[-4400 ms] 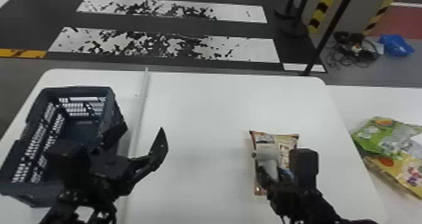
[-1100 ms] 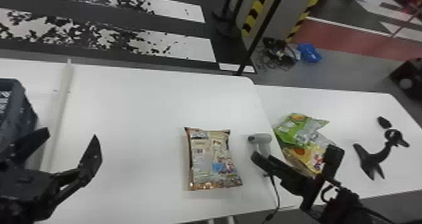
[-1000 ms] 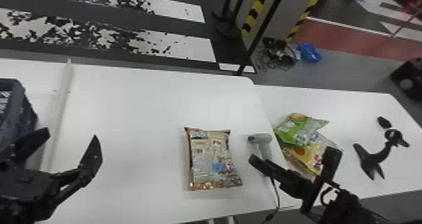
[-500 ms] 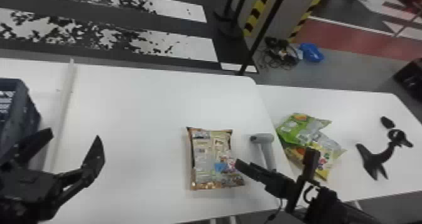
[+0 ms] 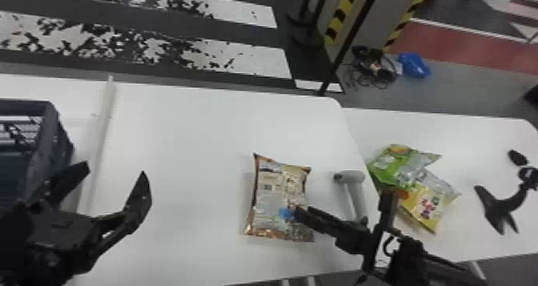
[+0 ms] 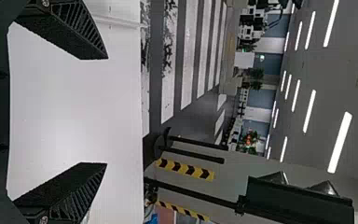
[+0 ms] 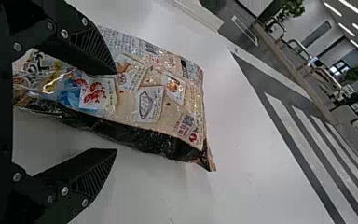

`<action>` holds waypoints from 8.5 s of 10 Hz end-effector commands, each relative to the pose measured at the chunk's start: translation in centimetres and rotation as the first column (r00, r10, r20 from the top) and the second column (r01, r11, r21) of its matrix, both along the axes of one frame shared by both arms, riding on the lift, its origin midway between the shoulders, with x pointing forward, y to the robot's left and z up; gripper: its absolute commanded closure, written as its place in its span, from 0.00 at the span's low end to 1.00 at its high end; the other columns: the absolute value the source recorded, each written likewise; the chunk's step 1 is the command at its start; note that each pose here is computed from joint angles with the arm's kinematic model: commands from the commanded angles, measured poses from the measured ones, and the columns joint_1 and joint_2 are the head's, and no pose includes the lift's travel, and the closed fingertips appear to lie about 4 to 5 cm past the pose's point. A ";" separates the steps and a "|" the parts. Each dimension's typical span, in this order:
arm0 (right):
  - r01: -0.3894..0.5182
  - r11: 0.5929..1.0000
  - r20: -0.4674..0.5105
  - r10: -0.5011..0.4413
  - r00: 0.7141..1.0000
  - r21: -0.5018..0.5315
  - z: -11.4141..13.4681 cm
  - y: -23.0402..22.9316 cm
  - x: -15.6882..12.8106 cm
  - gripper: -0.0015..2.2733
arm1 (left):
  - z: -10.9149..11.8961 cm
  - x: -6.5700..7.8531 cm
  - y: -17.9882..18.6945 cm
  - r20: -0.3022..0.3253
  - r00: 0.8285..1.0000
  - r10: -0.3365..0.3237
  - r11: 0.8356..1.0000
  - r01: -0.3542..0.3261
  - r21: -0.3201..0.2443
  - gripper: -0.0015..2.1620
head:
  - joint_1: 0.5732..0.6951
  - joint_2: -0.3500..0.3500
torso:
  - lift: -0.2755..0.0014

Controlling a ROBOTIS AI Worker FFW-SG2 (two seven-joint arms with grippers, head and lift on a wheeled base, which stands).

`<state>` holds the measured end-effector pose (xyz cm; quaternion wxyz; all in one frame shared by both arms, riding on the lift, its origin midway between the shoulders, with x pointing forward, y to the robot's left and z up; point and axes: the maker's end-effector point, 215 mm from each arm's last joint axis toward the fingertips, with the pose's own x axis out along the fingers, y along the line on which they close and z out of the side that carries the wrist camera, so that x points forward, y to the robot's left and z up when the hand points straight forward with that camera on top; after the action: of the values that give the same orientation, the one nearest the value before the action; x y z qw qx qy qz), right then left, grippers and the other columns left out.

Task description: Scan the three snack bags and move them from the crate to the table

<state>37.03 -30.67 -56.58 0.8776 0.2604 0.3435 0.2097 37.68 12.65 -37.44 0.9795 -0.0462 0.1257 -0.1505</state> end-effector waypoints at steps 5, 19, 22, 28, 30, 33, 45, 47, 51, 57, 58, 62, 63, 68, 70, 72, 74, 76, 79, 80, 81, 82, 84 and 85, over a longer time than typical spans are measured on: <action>-0.002 0.999 -0.010 0.003 1.000 0.051 1.4 -0.3 -0.4 0.99 | -0.5 0.1 0.0 -0.005 1.000 0.001 1.000 -0.001 -0.001 0.03 | 1.00 0.12 | 0.77; 0.859 0.482 0.485 -0.717 0.500 -0.174 11.8 -33.7 11.7 0.99 | -0.9 0.1 -0.6 0.019 1.000 0.007 1.000 -0.007 0.014 0.03 | 1.00 0.00 | 0.77; 0.769 0.418 0.448 -0.636 0.628 -0.484 8.5 -33.6 13.0 0.99 | -0.6 0.1 -0.9 0.027 1.000 0.005 1.000 -0.005 0.009 0.03 | 1.00 0.00 | 0.77; 0.615 0.442 0.257 -0.634 0.729 -0.653 3.5 -32.9 12.0 0.72 | -0.4 -0.2 -1.8 0.030 1.000 -0.008 1.000 0.008 0.002 0.03 | 1.00 0.00 | 0.77; 0.621 0.449 0.286 -0.611 0.738 -0.642 4.5 -32.0 11.7 0.00 | -0.6 -0.3 -1.9 0.026 1.000 -0.007 1.000 0.007 0.005 0.03 | 1.00 0.00 | 0.77; 0.605 0.514 0.248 -0.601 0.760 -0.609 6.0 -28.2 9.5 0.03 | -0.8 -0.1 -1.9 0.023 1.000 -0.001 1.000 0.001 0.007 0.03 | 1.00 0.00 | 0.77; 0.306 0.892 0.400 -0.161 0.902 -0.332 18.7 8.5 3.8 0.04 | 3.6 -1.2 7.7 0.023 0.985 0.173 0.985 -0.173 -0.024 0.03 | 1.00 0.33 | 0.77; 0.333 0.897 0.454 -0.178 0.873 -0.289 19.5 8.5 1.9 0.03 | 3.6 -2.9 8.4 0.011 0.982 0.187 0.982 -0.186 -0.037 0.03 | 1.00 0.46 | 0.77; 0.430 0.873 0.547 -0.249 0.799 -0.229 19.4 6.0 -1.1 0.04 | 4.7 -3.7 10.0 0.210 0.954 0.215 0.976 -0.206 -0.066 0.03 | 1.00 0.46 | 0.77; 0.468 0.843 0.540 -0.272 0.796 -0.265 18.9 3.8 -1.3 0.05 | 2.1 -3.0 1.9 0.131 0.983 0.129 0.992 -0.128 -0.019 0.03 | 1.00 0.28 | 0.77; 0.461 0.840 0.520 -0.268 0.811 -0.287 18.4 3.6 -1.5 0.05 | 1.4 -2.8 1.6 0.107 0.987 0.123 0.992 -0.122 -0.012 0.03 | 1.00 0.23 | 0.77; 0.458 0.838 0.517 -0.262 0.815 -0.297 18.9 3.8 -1.2 0.05 | 1.3 -2.3 1.3 0.089 0.989 0.115 0.993 -0.114 -0.013 0.03 | 1.00 0.19 | 0.77; 0.456 0.839 0.520 -0.258 0.814 -0.298 19.0 4.0 -1.1 0.05 | 1.5 -2.3 1.3 0.093 0.989 0.113 0.994 -0.112 -0.012 0.03 | 1.00 0.20 | 0.77; 0.459 0.837 0.540 -0.249 0.804 -0.297 19.9 4.2 -0.8 0.04 | 1.4 -1.8 1.2 0.088 0.990 0.107 0.994 -0.107 -0.009 0.03 | 1.00 0.21 | 0.77; 0.467 0.835 0.554 -0.251 0.794 -0.290 20.4 4.2 -0.7 0.05 | 1.5 -1.7 1.2 0.089 0.990 0.106 0.994 -0.105 -0.011 0.03 | 1.00 0.21 | 0.77; 0.468 0.837 0.562 -0.250 0.789 -0.284 20.7 4.3 -0.7 0.05 | 1.0 -1.7 1.1 0.072 0.992 0.103 0.995 -0.103 -0.005 0.03 | 1.00 0.21 | 0.77; 0.471 0.836 0.570 -0.250 0.782 -0.280 21.1 4.3 -0.6 0.05 | 1.1 -1.5 1.1 0.075 0.992 0.102 0.995 -0.102 -0.004 0.03 | 1.00 0.22 | 0.77; 0.471 0.837 0.571 -0.249 0.782 -0.278 21.2 4.4 -0.6 0.05 | 1.0 -1.4 0.9 0.072 0.992 0.100 0.995 -0.099 -0.005 0.03 | 1.00 0.22 | 0.77; 0.466 0.841 0.574 -0.245 0.781 -0.275 21.4 4.7 -0.6 0.05 | 1.0 -1.5 0.9 0.068 0.993 0.100 0.995 -0.100 -0.004 0.03 | 1.00 0.22 | 0.77; 0.465 0.843 0.576 -0.244 0.780 -0.272 21.5 4.9 -0.6 0.05 | 0.9 -1.5 0.9 0.066 0.993 0.101 0.995 -0.101 -0.003 0.03 | 1.00 0.22 | 0.77; 0.469 0.842 0.586 -0.245 0.772 -0.267 21.9 4.8 -0.6 0.05 | 0.8 -1.5 0.9 0.066 0.993 0.101 0.995 -0.101 -0.002 0.03 | 1.00 0.22 | 0.77; 0.469 0.842 0.586 -0.245 0.772 -0.267 21.9 4.8 -0.6 0.05 | 0.8 -1.5 0.9 0.066 0.993 0.101 0.995 -0.101 -0.002 0.03 | 1.00 0.22 | 0.77; 0.471 0.841 0.588 -0.245 0.771 -0.266 21.9 4.8 -0.6 0.05 | 0.8 -1.5 0.9 0.066 0.993 0.101 0.995 -0.101 -0.002 0.03 | 1.00 0.22 | 0.77; 0.471 0.841 0.588 -0.245 0.771 -0.266 21.9 4.8 -0.6 0.05 | 0.8 -1.5 0.9 0.066 0.993 0.101 0.995 -0.101 -0.002 0.03 | 1.00 0.22 | 0.77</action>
<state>36.45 -25.87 -34.66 0.9952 0.0696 0.0645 0.0240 36.19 13.58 -36.60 0.9895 -0.0467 0.0912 -0.1021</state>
